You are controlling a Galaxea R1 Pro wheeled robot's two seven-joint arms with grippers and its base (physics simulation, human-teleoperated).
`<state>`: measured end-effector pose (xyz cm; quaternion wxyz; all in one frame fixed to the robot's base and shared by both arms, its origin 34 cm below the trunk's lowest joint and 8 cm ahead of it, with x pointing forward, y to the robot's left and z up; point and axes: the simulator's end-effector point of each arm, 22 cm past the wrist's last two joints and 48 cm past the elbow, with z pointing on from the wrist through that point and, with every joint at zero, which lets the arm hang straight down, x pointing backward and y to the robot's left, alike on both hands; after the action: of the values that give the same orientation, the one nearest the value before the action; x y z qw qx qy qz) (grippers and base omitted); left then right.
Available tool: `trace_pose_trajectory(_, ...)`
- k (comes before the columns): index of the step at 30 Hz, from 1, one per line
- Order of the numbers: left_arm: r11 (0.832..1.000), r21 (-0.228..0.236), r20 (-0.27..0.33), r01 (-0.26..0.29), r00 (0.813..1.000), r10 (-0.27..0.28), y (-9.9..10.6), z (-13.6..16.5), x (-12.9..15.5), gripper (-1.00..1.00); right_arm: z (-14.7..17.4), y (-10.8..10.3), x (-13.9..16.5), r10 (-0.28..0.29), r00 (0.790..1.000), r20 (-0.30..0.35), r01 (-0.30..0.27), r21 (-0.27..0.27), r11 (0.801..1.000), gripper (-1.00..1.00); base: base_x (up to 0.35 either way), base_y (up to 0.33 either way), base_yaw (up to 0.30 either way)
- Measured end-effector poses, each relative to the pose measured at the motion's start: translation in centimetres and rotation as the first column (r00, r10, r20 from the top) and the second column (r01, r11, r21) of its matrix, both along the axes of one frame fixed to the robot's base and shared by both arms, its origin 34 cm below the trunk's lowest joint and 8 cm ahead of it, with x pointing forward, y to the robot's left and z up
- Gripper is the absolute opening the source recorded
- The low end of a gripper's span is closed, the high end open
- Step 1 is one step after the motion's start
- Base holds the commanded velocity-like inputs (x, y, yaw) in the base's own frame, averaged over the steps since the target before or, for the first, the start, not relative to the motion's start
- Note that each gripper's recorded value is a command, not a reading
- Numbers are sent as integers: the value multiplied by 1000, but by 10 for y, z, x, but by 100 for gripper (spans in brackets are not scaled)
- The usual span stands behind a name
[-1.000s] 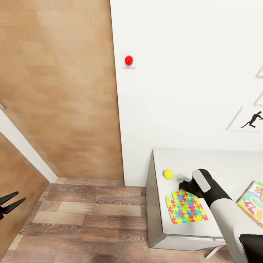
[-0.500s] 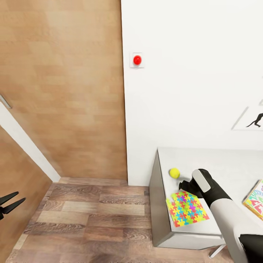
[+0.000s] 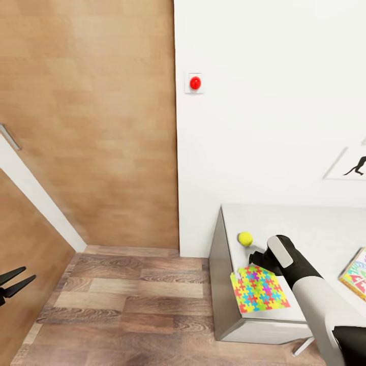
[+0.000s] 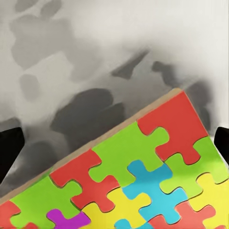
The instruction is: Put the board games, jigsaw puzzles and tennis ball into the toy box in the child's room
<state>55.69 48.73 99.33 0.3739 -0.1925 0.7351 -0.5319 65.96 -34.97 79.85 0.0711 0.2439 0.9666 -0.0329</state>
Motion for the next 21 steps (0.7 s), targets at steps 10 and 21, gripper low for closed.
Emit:
trace_pose_trajectory(10,1000,0,0,0,1000,0,0,0,0,100,0,0,0,-1,1000,1,1,1,1000,100,-3,106,0)
trace_pose_trajectory(21,1000,0,0,0,1000,0,0,0,0,100,0,0,0,-1,1000,1,1,2,1000,100,0,76,0)
